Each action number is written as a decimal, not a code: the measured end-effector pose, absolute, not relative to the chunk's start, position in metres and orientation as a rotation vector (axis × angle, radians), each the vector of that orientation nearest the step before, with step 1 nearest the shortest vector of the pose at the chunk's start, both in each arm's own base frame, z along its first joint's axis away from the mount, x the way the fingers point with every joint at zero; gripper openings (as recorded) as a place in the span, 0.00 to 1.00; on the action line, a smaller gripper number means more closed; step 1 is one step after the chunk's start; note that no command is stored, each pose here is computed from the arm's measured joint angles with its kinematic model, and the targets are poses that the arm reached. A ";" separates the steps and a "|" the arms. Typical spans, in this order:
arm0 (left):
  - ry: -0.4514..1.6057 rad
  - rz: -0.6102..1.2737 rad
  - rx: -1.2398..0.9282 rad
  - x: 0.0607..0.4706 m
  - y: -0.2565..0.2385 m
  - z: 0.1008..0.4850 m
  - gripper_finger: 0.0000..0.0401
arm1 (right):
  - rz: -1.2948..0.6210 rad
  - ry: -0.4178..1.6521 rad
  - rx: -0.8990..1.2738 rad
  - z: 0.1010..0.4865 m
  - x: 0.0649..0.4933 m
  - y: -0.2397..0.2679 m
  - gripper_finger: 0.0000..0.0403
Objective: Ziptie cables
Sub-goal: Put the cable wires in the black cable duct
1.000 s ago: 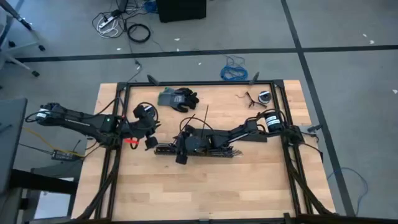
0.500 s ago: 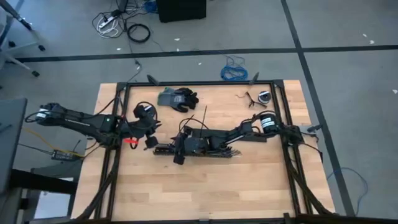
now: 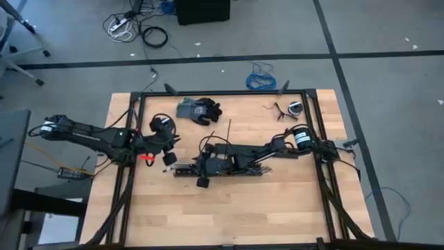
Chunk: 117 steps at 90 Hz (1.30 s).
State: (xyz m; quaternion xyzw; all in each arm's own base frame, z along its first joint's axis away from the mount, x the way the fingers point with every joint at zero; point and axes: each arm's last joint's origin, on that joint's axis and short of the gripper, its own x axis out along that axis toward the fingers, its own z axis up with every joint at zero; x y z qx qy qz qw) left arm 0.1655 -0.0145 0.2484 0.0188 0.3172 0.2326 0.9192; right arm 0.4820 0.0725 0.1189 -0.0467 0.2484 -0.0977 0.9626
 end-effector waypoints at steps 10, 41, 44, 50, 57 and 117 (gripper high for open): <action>0.646 0.478 0.037 0.166 -0.015 0.249 0.13 | -0.166 0.558 -0.086 0.122 0.485 0.071 0.43; 0.644 0.477 0.036 0.166 -0.015 0.249 0.13 | -0.032 0.766 -0.044 0.137 0.492 0.055 0.43; 0.644 0.477 0.036 0.166 -0.015 0.249 0.13 | -0.019 0.785 -0.042 0.140 0.493 0.054 0.43; 0.644 0.477 0.037 0.166 -0.015 0.249 0.13 | 0.010 0.826 -0.045 0.143 0.493 0.052 0.43; 0.644 0.477 0.037 0.166 -0.015 0.249 0.13 | 0.020 0.841 -0.054 0.145 0.494 0.051 0.43; 0.646 0.475 0.043 0.166 -0.015 0.249 0.13 | 0.040 0.637 -0.121 0.186 0.499 0.058 0.44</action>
